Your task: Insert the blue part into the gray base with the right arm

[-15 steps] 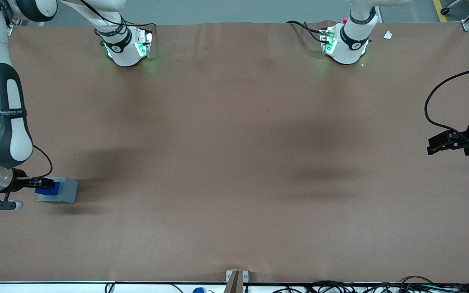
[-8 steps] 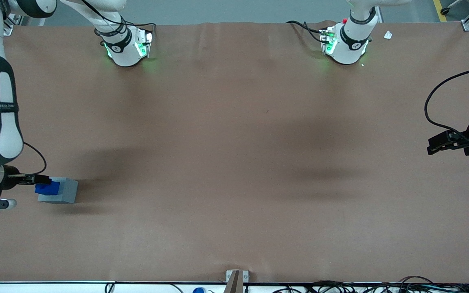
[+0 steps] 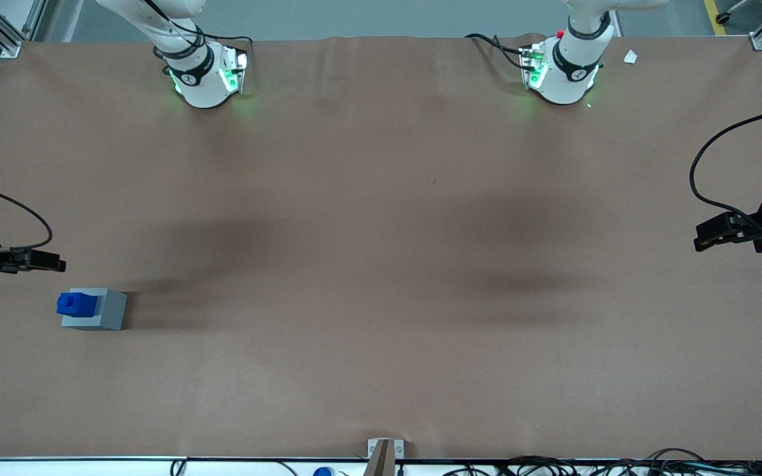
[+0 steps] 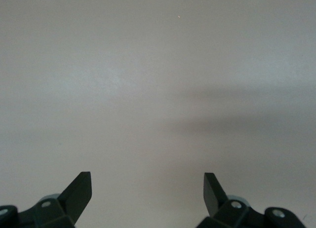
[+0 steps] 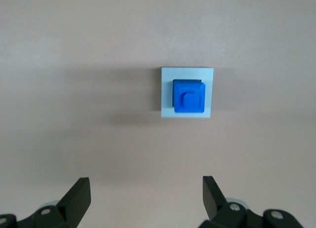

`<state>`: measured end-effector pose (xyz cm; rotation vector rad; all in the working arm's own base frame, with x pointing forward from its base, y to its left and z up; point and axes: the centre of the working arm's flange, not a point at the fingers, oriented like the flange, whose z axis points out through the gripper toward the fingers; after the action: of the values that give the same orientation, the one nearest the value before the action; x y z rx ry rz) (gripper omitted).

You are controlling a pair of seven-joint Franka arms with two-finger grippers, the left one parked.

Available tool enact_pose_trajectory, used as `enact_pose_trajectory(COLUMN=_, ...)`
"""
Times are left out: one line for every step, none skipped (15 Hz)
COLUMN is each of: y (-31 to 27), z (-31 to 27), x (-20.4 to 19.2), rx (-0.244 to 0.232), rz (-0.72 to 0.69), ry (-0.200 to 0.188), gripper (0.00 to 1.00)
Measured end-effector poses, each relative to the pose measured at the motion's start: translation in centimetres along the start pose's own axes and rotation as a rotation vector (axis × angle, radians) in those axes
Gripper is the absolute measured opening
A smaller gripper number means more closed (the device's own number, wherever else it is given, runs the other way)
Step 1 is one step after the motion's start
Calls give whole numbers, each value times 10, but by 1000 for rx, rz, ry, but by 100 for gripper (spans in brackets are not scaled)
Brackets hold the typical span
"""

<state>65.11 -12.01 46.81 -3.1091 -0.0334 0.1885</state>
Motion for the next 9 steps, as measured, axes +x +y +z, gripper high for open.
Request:
enact_pose_trajectory(y=-6, z=-11, x=-6, rx=0, rz=-4, ry=-1, gripper=100)
enact_pose_trajectory(y=-14, z=-22, x=-12, rx=1, rz=0, ry=-3, gripper=100)
enact_pose_trajectory(y=-22, z=-33, x=-18, rx=2, rz=17, ry=-6, gripper=100)
enact_pose_trajectory(y=-32, z=-45, x=-25, rx=2, rz=35, ry=-9, gripper=100)
enact_pose_trajectory(y=-43, z=-56, x=-32, rx=2, rz=45, ry=-10, gripper=100)
enact_pose_trajectory(y=-52, z=-67, x=-39, rx=1, rz=46, ry=-10, gripper=100)
enact_pose_trajectory(y=-60, z=-78, x=-46, rx=1, rz=46, ry=-8, gripper=100)
enact_pose_trajectory(y=-66, z=-88, x=-54, rx=1, rz=42, ry=-8, gripper=100)
enact_pose_trajectory(y=-71, z=-97, x=-61, rx=1, rz=36, ry=-6, gripper=100)
